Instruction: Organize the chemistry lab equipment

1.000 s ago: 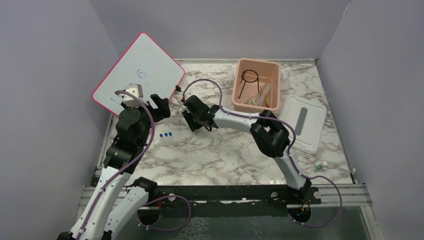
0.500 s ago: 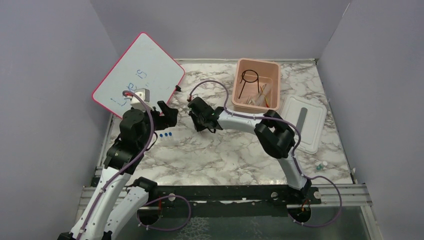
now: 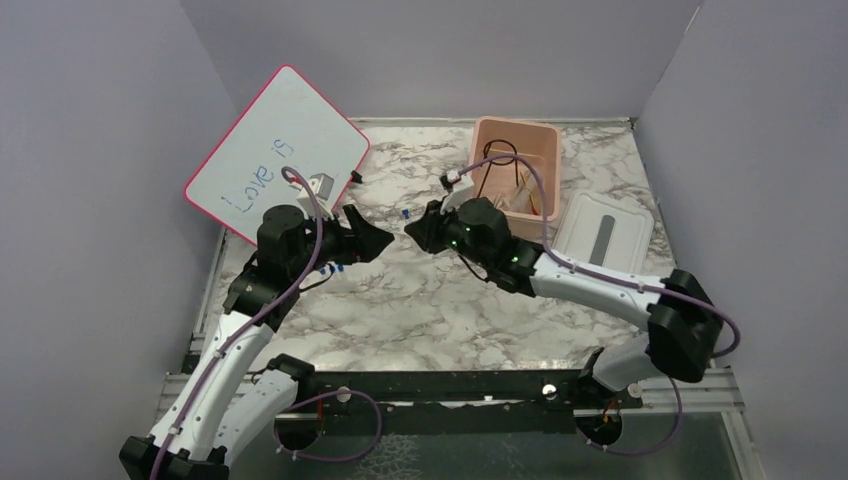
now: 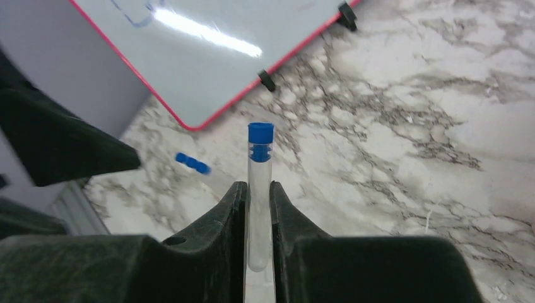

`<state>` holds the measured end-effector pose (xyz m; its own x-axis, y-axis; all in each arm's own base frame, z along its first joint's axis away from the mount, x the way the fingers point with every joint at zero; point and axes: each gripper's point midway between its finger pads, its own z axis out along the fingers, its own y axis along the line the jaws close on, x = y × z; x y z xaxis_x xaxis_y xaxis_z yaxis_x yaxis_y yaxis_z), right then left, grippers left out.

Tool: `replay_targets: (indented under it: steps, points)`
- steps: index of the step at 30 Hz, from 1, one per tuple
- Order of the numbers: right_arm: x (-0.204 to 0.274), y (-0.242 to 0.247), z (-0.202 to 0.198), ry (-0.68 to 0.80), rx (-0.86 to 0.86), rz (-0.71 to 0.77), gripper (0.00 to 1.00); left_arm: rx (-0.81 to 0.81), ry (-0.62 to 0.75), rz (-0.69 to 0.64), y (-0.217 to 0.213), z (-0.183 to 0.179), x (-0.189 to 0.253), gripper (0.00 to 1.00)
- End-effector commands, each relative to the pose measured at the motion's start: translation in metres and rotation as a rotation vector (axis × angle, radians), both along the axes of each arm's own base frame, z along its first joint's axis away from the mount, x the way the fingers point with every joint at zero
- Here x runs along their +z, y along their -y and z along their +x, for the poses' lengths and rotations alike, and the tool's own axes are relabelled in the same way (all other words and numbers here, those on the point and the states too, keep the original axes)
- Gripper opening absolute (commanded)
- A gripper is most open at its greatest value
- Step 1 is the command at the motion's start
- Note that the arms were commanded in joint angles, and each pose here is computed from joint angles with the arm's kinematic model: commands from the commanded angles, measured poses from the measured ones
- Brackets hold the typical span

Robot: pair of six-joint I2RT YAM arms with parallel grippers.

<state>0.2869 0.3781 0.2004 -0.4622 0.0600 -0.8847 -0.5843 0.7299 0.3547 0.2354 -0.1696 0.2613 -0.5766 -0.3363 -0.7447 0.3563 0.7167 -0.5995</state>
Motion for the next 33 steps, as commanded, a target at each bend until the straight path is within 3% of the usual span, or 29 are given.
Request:
replay_targets:
  steps: [1, 6, 10, 16, 19, 29, 33]
  points:
    - [0.069, 0.003, -0.014, 0.079, 0.007, 0.268, 0.20, -0.186, 0.059, -0.135, 0.031, -0.014, 0.029, 0.76]
    - [0.102, 0.017, -0.025, -0.026, -0.060, 0.489, 0.20, -0.283, 0.056, -0.187, 0.051, -0.019, 0.028, 0.57]
    - [0.119, 0.019, -0.033, -0.041, -0.035, 0.586, 0.20, -0.343, 0.064, -0.192, 0.066, -0.025, 0.026, 0.57]
    - [0.118, 0.020, -0.039, -0.066, -0.018, 0.613, 0.20, -0.344, 0.116, -0.219, 0.073, -0.023, 0.035, 0.55]
    - [0.118, 0.018, -0.042, -0.073, -0.001, 0.620, 0.20, -0.328, 0.121, -0.215, 0.073, -0.018, 0.035, 0.42]
    - [0.117, 0.011, -0.047, -0.089, 0.044, 0.634, 0.20, -0.336, 0.137, -0.181, 0.075, -0.012, 0.030, 0.26]
    - [0.119, 0.008, -0.049, -0.085, 0.065, 0.628, 0.21, -0.360, 0.185, -0.142, 0.074, -0.013, 0.031, 0.04]
